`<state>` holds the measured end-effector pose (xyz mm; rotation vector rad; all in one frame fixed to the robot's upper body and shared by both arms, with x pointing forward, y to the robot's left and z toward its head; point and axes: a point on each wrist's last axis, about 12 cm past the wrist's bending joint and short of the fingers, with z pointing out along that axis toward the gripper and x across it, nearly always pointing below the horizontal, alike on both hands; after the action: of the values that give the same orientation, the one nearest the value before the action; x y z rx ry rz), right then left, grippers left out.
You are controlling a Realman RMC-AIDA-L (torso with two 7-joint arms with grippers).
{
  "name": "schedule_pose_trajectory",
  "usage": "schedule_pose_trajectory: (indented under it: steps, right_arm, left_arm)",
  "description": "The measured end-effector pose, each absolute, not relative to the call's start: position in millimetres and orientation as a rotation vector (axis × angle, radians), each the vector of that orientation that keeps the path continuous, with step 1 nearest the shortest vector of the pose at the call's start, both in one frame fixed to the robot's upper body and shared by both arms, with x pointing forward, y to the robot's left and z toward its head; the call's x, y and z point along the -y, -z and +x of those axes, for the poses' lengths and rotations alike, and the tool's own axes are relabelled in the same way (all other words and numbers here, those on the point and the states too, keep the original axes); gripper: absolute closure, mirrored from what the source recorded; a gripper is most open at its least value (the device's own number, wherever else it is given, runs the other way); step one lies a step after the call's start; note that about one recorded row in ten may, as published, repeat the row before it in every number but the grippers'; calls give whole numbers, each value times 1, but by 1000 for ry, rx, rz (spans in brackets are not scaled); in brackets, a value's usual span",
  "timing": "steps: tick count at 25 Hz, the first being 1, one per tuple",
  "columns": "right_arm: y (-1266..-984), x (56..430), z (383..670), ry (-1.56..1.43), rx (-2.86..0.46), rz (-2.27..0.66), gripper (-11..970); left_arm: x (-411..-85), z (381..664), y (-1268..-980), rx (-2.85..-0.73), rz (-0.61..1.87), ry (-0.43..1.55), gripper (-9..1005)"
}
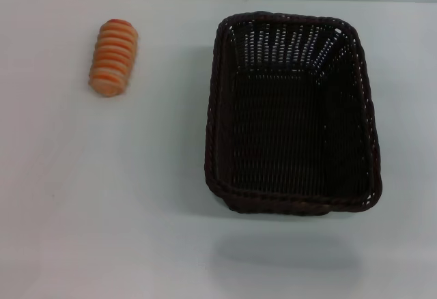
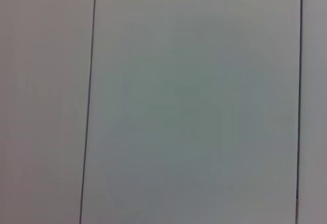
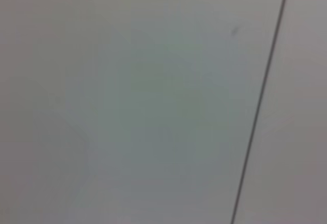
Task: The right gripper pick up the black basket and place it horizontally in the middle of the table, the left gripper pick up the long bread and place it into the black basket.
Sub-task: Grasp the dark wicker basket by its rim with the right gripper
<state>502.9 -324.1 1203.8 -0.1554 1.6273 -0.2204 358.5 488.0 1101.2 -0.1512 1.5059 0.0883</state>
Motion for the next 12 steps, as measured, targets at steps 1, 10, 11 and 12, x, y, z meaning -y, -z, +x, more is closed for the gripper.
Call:
schedule_pose_trajectory:
  steps: [1, 10, 11, 12]
  right_arm:
    - [-1200, 328, 503, 232, -1628, -144, 472]
    - [-1193, 334, 495, 268, -1641, -133, 467]
    - [-1193, 334, 495, 268, -1641, -133, 466]
    - [-1194, 334, 495, 268, -1642, -134, 466]
  left_arm:
    - [-488, 358, -1100, -1507, -158, -87, 156]
    - [-487, 356, -1093, -1522, -170, -78, 156]
    - [-487, 356, -1093, -1522, -170, -78, 156]
    - [-487, 356, -1093, -1522, -170, -78, 156]
